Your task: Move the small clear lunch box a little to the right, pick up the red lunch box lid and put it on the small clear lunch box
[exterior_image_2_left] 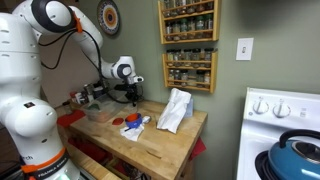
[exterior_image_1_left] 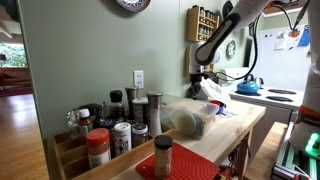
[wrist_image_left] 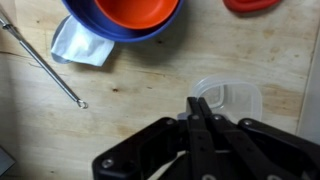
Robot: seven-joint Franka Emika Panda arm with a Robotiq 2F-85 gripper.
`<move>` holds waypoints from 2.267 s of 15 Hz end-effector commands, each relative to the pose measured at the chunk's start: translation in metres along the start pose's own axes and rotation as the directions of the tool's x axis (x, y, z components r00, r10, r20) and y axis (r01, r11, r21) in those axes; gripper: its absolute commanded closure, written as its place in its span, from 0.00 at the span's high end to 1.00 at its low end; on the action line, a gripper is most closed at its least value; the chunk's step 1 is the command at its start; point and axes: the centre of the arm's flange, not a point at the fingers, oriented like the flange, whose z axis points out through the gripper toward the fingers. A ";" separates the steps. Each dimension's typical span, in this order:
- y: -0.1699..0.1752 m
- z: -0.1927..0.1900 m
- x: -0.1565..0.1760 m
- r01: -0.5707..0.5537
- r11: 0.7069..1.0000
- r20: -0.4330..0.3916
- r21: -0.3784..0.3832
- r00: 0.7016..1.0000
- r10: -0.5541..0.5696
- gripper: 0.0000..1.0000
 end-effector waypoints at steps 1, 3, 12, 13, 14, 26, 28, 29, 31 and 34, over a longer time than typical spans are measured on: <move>0.032 -0.018 0.010 -0.082 0.996 -0.036 -0.015 0.996 0.082 0.00; 0.046 -0.021 0.016 -0.132 0.991 -0.044 -0.016 0.990 0.131 0.00; 0.054 -0.001 0.016 -0.247 0.968 -0.001 -0.037 0.969 0.247 0.27; 0.054 -0.003 0.015 -0.237 0.971 -0.010 -0.037 0.972 0.237 0.29; 0.052 -0.017 0.013 -0.244 0.969 -0.032 -0.030 0.970 0.243 0.34; 0.040 -0.080 -0.012 -0.544 0.835 0.004 -0.084 0.838 0.546 0.87; 0.040 -0.078 -0.013 -0.545 0.834 0.008 -0.086 0.837 0.547 0.87; 0.040 -0.077 -0.014 -0.545 0.834 0.009 -0.086 0.837 0.548 0.97; 0.028 -0.073 -0.021 -0.613 0.788 0.033 -0.059 0.787 0.616 1.00; 0.007 -0.060 -0.043 -0.740 0.671 0.060 -0.044 0.669 0.741 1.00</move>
